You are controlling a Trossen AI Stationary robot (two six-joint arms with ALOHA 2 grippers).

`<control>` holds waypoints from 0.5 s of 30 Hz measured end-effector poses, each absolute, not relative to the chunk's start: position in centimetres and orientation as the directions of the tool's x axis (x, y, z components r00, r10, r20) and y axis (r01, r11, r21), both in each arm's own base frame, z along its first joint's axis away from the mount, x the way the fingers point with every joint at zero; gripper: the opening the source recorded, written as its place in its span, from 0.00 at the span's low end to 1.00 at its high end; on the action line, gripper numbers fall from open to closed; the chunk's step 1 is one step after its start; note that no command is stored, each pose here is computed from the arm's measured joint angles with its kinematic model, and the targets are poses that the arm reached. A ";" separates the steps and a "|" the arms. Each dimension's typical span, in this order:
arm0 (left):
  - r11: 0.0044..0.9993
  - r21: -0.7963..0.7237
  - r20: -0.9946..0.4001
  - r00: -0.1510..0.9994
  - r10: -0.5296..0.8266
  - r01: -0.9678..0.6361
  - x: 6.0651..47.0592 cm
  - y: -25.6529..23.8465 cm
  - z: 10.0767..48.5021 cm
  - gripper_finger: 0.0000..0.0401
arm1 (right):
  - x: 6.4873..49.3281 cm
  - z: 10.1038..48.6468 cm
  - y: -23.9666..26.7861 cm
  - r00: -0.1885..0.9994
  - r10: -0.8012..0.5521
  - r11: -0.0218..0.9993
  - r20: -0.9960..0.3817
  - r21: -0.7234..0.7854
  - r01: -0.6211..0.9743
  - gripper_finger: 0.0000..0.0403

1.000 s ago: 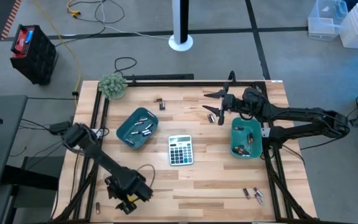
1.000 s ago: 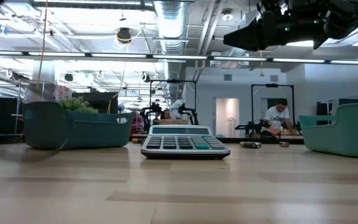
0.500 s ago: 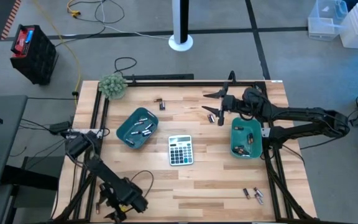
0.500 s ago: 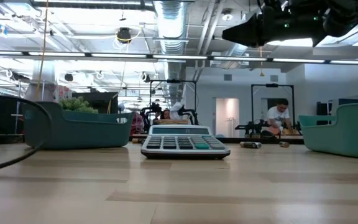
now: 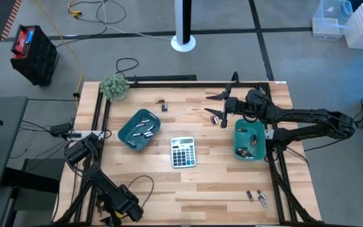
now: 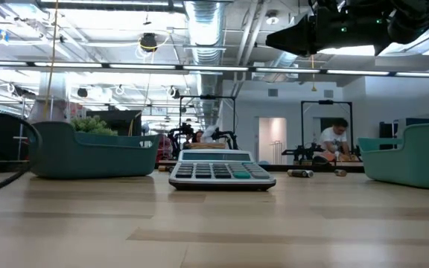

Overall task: Sort batteries
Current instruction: Put the brown/black battery into the green bin

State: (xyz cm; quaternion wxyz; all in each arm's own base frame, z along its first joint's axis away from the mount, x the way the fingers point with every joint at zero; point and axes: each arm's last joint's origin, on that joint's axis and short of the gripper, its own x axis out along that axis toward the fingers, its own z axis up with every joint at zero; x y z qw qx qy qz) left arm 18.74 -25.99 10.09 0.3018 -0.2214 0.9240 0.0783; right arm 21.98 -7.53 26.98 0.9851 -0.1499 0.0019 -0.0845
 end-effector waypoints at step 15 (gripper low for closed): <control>0.906 -0.043 -0.628 -0.694 -0.352 -0.421 18.4 -25.5 9.1 0.76 | 22.2 27.3 -7.1 0.989 -0.144 0.947 0.017 -0.288 0.143 0.59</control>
